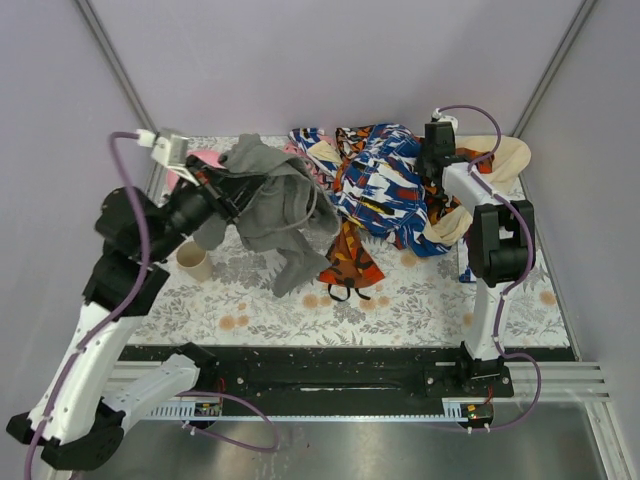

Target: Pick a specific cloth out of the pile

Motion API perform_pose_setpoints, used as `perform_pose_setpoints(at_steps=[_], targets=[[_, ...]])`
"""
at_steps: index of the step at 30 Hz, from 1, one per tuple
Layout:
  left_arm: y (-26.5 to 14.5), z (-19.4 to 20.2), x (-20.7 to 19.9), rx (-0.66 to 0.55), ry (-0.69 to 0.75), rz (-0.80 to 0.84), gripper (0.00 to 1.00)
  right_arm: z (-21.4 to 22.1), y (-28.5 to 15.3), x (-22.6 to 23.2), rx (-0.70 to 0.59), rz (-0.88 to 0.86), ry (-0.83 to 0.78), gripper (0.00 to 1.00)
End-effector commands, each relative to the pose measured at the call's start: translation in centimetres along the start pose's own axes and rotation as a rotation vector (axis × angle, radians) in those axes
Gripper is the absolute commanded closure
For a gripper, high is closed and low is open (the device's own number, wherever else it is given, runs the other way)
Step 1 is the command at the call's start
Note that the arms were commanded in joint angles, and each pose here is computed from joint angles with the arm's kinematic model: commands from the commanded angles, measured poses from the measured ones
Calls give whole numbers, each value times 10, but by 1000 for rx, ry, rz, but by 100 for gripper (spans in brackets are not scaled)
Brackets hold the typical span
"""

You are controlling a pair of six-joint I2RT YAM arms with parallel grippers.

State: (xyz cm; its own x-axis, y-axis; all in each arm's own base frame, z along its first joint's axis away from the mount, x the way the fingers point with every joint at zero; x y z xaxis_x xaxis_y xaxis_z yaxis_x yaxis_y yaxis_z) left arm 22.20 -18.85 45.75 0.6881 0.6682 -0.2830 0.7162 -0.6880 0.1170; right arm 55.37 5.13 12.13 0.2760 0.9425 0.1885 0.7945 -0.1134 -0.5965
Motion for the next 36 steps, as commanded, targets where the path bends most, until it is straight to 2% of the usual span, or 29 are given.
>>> perform_pose_setpoints(at_steps=[1, 8, 14, 20, 27, 33, 36], targets=[[-46, -101, -38, -290, 92, 42, 100, 68, 8, -55, 235, 161, -51, 100], [-68, -123, -50, -326, 84, 41, 100, 68, 6, -52, 234, 138, -49, 98], [-56, -86, -24, -255, 27, -47, 100, 69, 4, -46, 227, 98, -35, 97], [-43, -11, 27, -135, -68, -232, 100, 69, 5, -44, 229, 88, -32, 95], [-33, 97, 82, 20, -183, -413, 100, 64, 1, -46, 194, 94, -23, 95], [-24, 190, 102, 217, -286, -441, 100, 63, 1, -46, 186, 93, -20, 93], [-28, 234, 107, 273, -356, -447, 100, 62, 0, -46, 184, 91, -20, 92]])
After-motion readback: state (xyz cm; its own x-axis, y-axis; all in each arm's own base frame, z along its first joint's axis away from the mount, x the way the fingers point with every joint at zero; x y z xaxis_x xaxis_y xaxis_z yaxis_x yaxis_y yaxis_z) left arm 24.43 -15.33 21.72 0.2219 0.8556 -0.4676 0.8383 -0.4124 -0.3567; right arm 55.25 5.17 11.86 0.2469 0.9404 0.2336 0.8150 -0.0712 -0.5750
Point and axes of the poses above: each gripper's point midway between its finger pads, its own y axis out along the fingers, its own x axis along the line the jaws close on, z = x × y, the point moved 1 cm from there along -y, back along the fingers, and after that the axes turned 7 degrees about y, right-handed, at the moved point
